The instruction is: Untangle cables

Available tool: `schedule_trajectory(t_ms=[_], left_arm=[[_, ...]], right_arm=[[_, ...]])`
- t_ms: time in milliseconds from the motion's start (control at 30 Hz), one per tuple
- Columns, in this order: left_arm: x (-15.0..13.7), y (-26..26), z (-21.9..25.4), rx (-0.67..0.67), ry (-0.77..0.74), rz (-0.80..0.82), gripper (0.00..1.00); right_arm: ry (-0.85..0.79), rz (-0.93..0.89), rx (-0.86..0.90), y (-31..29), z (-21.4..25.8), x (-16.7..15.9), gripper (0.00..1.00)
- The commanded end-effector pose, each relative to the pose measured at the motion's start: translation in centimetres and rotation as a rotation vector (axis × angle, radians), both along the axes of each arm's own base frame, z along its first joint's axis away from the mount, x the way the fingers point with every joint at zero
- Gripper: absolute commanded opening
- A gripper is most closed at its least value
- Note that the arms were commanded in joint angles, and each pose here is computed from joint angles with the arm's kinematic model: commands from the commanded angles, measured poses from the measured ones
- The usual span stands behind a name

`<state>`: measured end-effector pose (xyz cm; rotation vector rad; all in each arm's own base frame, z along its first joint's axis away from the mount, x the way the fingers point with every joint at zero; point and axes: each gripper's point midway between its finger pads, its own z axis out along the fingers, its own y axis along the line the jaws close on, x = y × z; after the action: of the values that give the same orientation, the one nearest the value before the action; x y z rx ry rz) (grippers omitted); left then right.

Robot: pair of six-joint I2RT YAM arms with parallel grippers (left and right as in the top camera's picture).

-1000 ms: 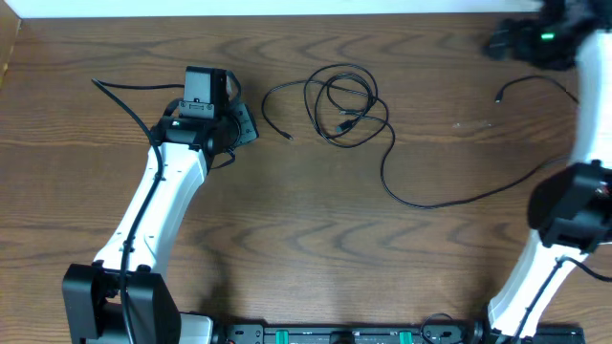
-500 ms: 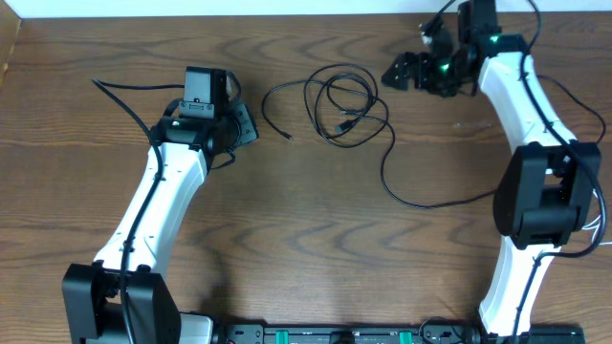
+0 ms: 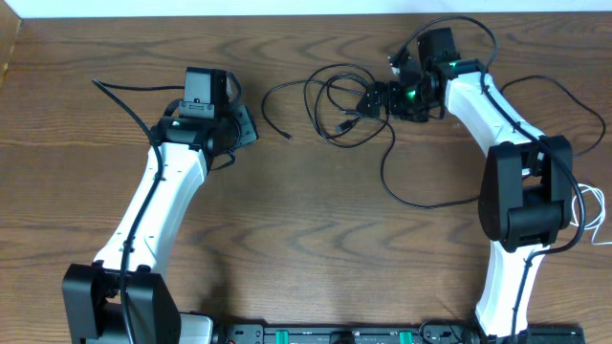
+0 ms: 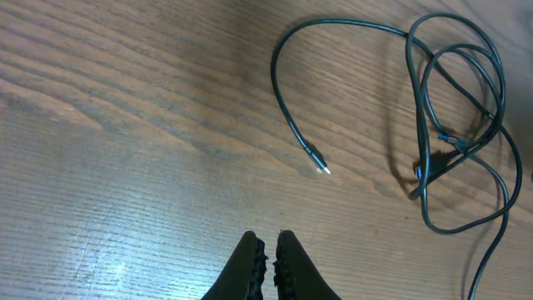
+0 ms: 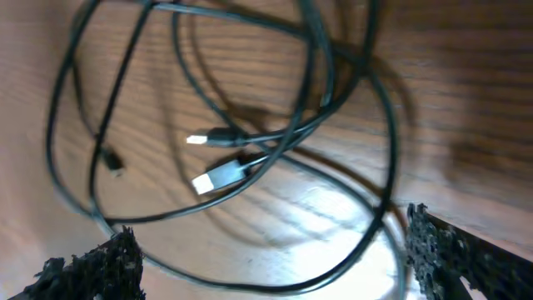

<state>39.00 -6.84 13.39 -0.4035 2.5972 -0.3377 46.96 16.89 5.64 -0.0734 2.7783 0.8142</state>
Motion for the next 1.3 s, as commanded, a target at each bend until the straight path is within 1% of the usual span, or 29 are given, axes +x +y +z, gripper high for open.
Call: schedule_trajectory(t_ms=[0, 333, 467, 567, 633, 667, 733, 767, 800, 833, 867, 900, 1100, 1267], left_arm=[[0.1, 0.1, -0.2, 0.003, 0.008, 0.008, 0.08], [0.1, 0.1, -0.2, 0.003, 0.008, 0.009, 0.08], [0.1, 0.1, -0.2, 0.003, 0.008, 0.008, 0.08], [0.1, 0.1, -0.2, 0.003, 0.008, 0.008, 0.08], [0.1, 0.1, -0.2, 0.003, 0.008, 0.008, 0.08], [0.1, 0.1, -0.2, 0.003, 0.008, 0.008, 0.08], [0.1, 0.1, -0.2, 0.003, 0.008, 0.008, 0.08], [0.1, 0.1, -0.2, 0.003, 0.008, 0.008, 0.08], [0.1, 0.1, -0.2, 0.003, 0.008, 0.008, 0.08], [0.1, 0.1, -0.2, 0.003, 0.008, 0.008, 0.08], [0.1, 0.1, -0.2, 0.003, 0.008, 0.008, 0.08], [0.1, 0.1, -0.2, 0.004, 0.008, 0.008, 0.08], [-0.1, 0.2, -0.4, 0.005, 0.018, 0.008, 0.08], [-0.1, 0.2, -0.4, 0.005, 0.019, 0.008, 0.08]], right_arm=[[-0.019, -0.060, -0.058, -1.2, 0.4, 0.6, 0.99], [-0.006, -0.070, -0.037, 0.8, -1.3, -0.3, 0.99], [-0.012, -0.112, 0.000, 1.5, -1.6, 0.1, 0.99], [-0.020, -0.102, 0.033, 2.0, -1.2, 0.3, 0.99], [-0.018, -0.098, 0.041, 2.2, -1.1, 0.2, 0.96], [-0.017, -0.096, 0.043, 2.2, -1.1, 0.2, 0.91], [-0.020, -0.090, 0.044, 2.5, -1.1, 0.1, 0.68], [-0.023, -0.087, 0.045, 2.7, -1.0, 0.1, 0.51], [-0.028, -0.080, 0.056, 3.0, -0.9, 0.2, 0.36], [-0.034, -0.071, 0.073, 3.3, -0.6, 0.2, 0.27], [-0.044, -0.057, 0.101, 3.8, -0.2, 0.3, 0.08], [-0.055, -0.049, 0.135, 4.2, 0.3, 0.6, 0.01], [-0.080, -0.033, 0.202, 5.0, 2.0, 1.3, 0.01], [-0.111, -0.019, 0.224, 5.6, 5.0, 2.4, 0.01]])
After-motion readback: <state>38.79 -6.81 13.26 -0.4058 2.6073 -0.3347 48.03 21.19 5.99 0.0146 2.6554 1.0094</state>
